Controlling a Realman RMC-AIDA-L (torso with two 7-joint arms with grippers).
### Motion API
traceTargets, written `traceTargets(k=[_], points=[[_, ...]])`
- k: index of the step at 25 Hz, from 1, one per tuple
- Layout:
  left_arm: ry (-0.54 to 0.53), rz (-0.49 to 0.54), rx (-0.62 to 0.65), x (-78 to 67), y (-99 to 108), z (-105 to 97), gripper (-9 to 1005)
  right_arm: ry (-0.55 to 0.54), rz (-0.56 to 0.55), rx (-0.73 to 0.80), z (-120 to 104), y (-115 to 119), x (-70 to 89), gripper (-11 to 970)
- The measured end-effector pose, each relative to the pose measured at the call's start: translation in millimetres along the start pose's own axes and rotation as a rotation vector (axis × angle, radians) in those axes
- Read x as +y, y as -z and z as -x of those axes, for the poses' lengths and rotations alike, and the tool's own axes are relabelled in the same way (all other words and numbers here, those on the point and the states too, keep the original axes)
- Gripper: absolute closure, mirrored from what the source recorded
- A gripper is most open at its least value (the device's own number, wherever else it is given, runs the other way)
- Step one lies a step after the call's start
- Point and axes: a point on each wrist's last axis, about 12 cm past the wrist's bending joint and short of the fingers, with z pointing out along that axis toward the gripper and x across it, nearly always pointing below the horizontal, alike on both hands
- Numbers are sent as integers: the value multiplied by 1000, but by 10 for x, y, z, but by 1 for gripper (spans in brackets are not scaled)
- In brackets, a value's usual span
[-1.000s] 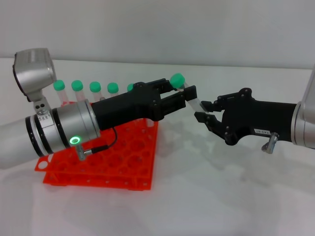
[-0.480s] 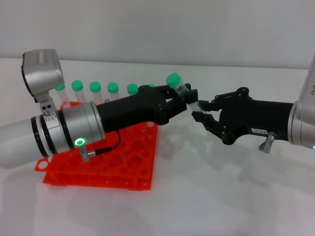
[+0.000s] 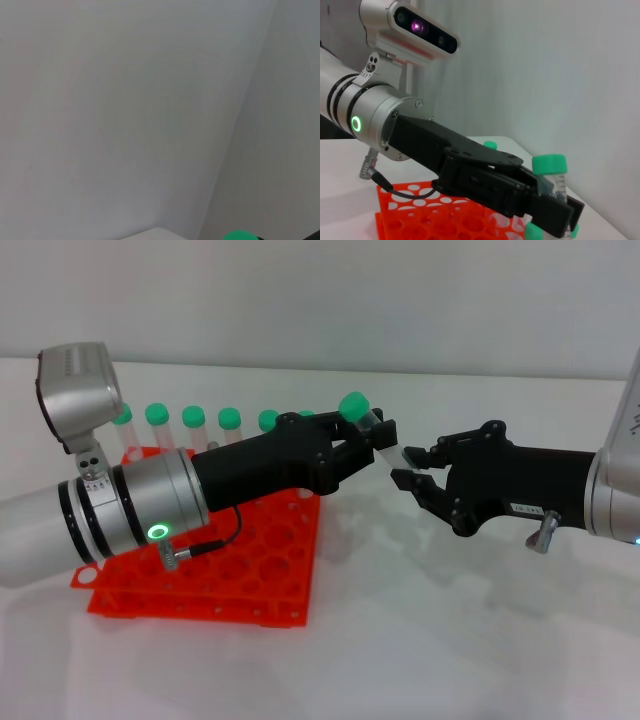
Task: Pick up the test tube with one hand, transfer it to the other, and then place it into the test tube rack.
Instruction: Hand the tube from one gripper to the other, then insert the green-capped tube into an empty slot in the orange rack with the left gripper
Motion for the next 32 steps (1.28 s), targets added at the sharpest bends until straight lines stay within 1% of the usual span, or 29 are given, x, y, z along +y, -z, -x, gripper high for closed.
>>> traceTargets(k=[9, 12, 14, 17, 20, 23, 25, 30, 32], points=[[-5, 2, -7, 6, 5, 17, 784, -9, 8, 10, -23, -10, 19, 669], [-8, 2, -6, 6, 4, 23, 784, -12, -7, 8, -25, -11, 1, 525], [-9, 1, -5, 10, 6, 30, 784, -19, -36, 8, -39, -5, -39, 429], [-3, -3, -1, 21, 3, 71, 784, -39, -88, 14, -97, 24, -120, 327], [7, -18, 24, 31, 0, 190, 784, -75, -146, 27, -198, 90, -226, 224], [11, -26, 83, 24, 33, 371, 784, -108, -189, 40, -301, 166, -319, 140], [8, -10, 141, 4, 79, 541, 784, -131, -214, 49, -371, 215, -369, 84], [-4, 82, 264, -59, 144, 916, 785, -188, -267, 63, -522, 333, -468, 88], [-20, 138, 324, -89, 154, 1056, 785, -197, -276, 63, -550, 361, -483, 89]])
